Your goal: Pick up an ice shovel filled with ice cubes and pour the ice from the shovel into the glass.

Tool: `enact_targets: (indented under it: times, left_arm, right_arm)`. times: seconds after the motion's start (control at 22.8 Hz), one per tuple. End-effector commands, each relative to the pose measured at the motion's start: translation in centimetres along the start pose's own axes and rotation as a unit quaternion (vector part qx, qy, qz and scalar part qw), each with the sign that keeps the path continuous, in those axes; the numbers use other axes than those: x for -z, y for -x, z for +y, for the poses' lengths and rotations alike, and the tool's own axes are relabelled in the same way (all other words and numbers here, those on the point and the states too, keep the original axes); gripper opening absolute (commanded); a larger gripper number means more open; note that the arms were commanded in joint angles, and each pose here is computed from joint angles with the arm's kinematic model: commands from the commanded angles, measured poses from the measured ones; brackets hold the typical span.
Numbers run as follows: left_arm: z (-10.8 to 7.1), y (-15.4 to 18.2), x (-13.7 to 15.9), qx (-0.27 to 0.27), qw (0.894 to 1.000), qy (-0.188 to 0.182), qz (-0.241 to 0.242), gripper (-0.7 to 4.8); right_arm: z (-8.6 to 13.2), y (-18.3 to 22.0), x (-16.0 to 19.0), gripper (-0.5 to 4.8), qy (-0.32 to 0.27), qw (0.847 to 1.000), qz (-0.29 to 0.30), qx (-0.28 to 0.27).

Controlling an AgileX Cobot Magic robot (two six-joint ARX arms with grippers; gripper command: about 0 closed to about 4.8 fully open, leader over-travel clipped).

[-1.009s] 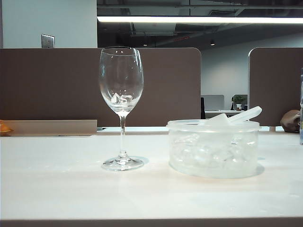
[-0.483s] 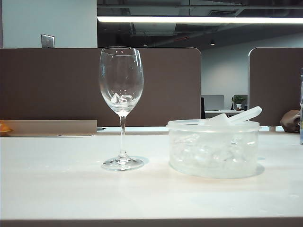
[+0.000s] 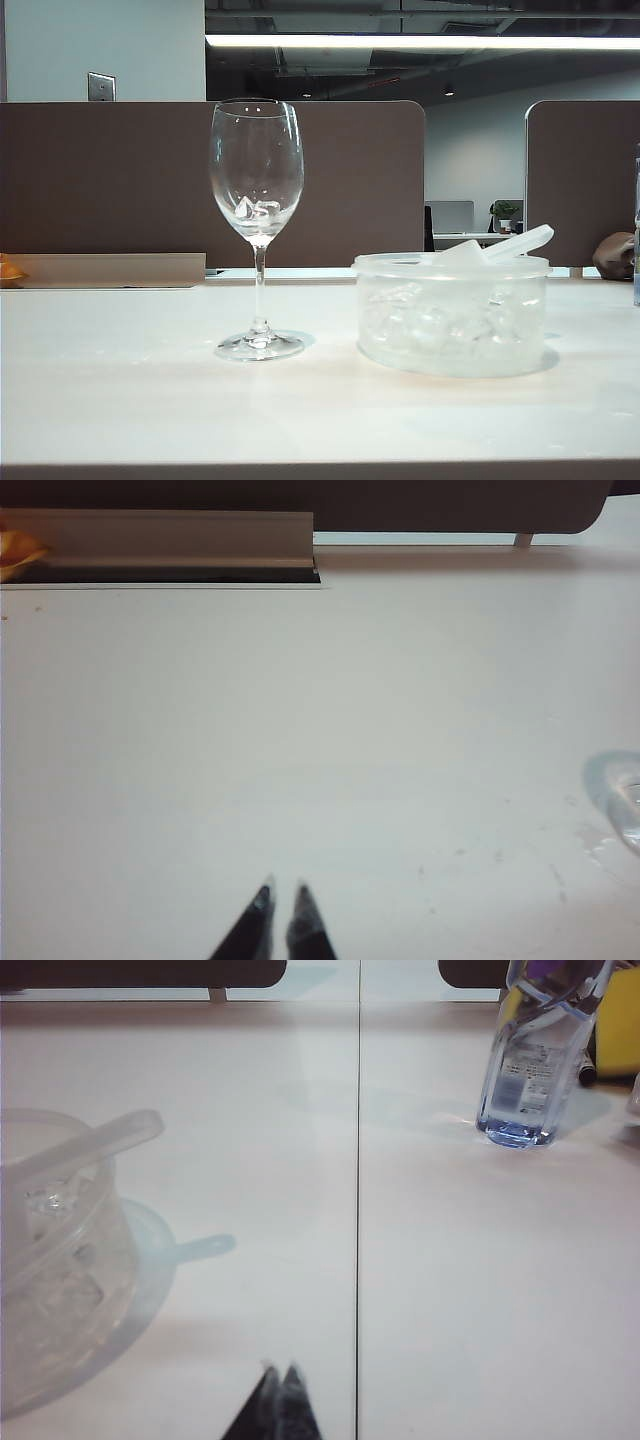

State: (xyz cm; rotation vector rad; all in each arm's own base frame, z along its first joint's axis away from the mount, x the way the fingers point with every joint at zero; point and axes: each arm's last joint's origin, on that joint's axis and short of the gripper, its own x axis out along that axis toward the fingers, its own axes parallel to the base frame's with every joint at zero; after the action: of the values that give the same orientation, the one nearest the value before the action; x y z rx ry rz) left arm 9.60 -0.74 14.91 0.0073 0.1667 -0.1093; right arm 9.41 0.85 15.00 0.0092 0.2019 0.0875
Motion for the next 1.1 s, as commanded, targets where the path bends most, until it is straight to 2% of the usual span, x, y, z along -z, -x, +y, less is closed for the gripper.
enact_targets:
  times: [0.04, 0.18, 0.53, 1.1]
  left_arm:
    - [0.43, 0.03, -0.12, -0.021, 1.000, 0.005, -0.005, 0.29]
    - [0.69, 0.05, -0.11, -0.036, 0.999, 0.007, -0.005, 0.29]
    - [0.09, 0.01, -0.12, -0.004, 1.000, 0.002, -0.005, 0.29]
    - [0.11, 0.01, -0.11, -0.006, 1.000, 0.002, -0.004, 0.29]
  right_arm:
    - [-0.02, -0.03, 0.06, -0.01, -0.004, 1.000, 0.000, 0.003]
    - [-0.08, -0.02, 0.04, -0.01, -0.004, 1.000, -0.001, 0.013]
    - [-0.08, -0.02, 0.05, -0.01, -0.004, 1.000, 0.000, 0.013]
    - [-0.07, -0.02, 0.05, -0.01, -0.004, 1.000, 0.000, 0.012]
